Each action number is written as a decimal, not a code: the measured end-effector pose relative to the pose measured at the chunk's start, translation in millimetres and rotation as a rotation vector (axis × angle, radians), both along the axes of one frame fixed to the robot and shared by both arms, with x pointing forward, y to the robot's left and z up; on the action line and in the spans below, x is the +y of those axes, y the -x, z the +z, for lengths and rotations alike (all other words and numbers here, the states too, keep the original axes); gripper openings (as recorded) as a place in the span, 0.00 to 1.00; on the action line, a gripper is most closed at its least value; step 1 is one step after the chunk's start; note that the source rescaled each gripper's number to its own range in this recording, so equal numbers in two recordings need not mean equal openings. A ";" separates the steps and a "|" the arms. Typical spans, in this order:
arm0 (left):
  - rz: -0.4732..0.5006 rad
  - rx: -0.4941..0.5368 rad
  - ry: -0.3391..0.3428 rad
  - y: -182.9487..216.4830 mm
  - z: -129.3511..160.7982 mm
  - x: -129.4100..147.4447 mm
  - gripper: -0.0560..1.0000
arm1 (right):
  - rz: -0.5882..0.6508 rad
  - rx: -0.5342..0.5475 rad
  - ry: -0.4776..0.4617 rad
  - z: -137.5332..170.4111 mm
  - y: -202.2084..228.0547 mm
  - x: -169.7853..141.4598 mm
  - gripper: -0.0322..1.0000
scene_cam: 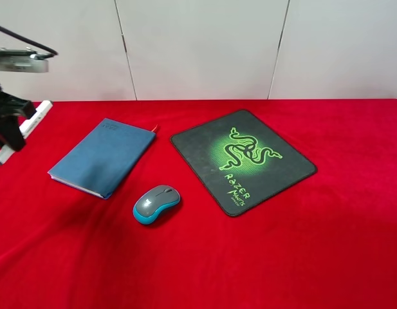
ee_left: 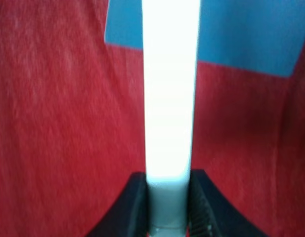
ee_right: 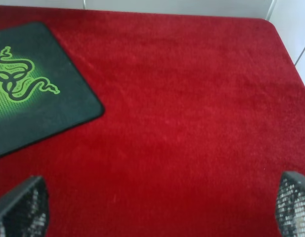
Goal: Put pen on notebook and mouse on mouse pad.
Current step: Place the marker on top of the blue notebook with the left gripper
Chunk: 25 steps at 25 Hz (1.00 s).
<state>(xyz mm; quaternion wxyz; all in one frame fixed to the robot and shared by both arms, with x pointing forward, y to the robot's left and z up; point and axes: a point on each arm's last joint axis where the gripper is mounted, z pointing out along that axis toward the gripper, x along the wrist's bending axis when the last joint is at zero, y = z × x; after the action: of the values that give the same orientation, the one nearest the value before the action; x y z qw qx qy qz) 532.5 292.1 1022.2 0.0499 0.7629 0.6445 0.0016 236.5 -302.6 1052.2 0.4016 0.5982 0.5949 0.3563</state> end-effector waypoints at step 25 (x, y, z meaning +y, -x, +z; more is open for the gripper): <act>-0.145 0.078 -0.007 -85.5 -82.3 -39.4 0.05 | 0.000 0.000 0.000 0.0 0.0 0.0 1.00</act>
<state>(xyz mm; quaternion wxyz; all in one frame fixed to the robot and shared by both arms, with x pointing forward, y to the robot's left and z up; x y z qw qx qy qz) 618.0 252.7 939.9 0.0218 0.8073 0.5890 -0.0294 236.5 -302.6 1052.2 0.4016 0.5982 0.5949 0.3563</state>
